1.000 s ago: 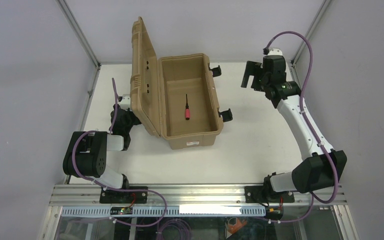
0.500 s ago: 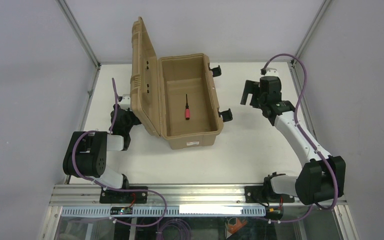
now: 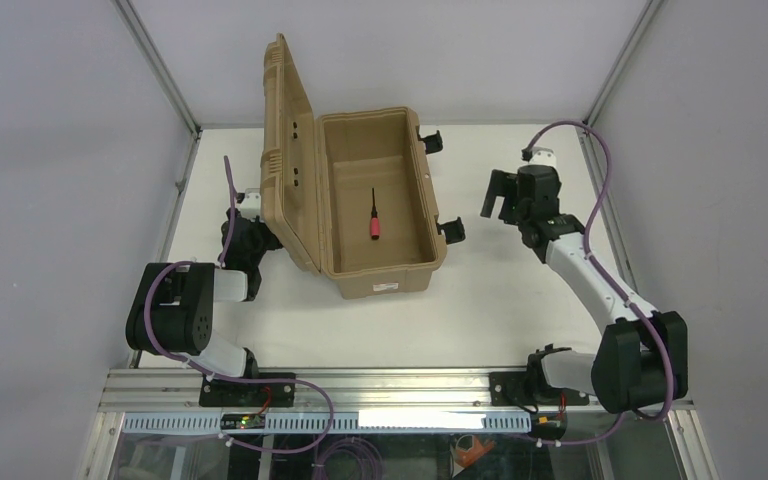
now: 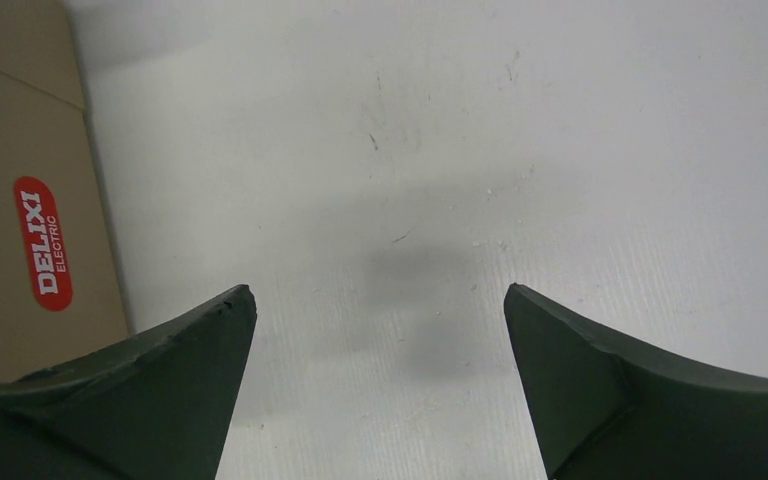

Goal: Put the screwdriver in the bin
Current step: Reset both arms

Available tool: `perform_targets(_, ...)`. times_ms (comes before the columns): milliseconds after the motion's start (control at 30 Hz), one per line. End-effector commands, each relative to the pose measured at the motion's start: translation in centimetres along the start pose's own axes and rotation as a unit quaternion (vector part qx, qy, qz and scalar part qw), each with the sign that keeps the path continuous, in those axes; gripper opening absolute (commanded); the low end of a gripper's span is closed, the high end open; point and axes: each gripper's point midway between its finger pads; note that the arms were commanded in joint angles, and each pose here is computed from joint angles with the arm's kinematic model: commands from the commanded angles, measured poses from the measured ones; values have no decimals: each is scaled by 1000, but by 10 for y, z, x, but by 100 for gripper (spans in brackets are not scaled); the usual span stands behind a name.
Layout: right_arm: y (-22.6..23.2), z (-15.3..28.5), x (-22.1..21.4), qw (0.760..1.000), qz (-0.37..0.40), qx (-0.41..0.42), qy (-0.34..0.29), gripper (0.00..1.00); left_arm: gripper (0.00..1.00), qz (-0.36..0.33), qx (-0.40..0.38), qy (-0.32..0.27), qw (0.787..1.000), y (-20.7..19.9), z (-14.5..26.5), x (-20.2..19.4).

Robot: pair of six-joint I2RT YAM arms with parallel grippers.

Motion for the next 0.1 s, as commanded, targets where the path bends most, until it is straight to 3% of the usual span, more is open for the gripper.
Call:
perform_targets(0,-4,5,29,998,-19,-7,-57,99,99,5,-16,-29,999,-7,1,18)
perform_targets(67,-4,5,29,998,-20,-8,-58,99,99,5,-16,-29,999,-7,1,18)
Point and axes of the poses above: each gripper's point midway between its finger pads, its own z axis back along the fingers, its own y axis along the line the jaws close on, x = y × z, and after that the axes turned 11 degrees about z, right-handed
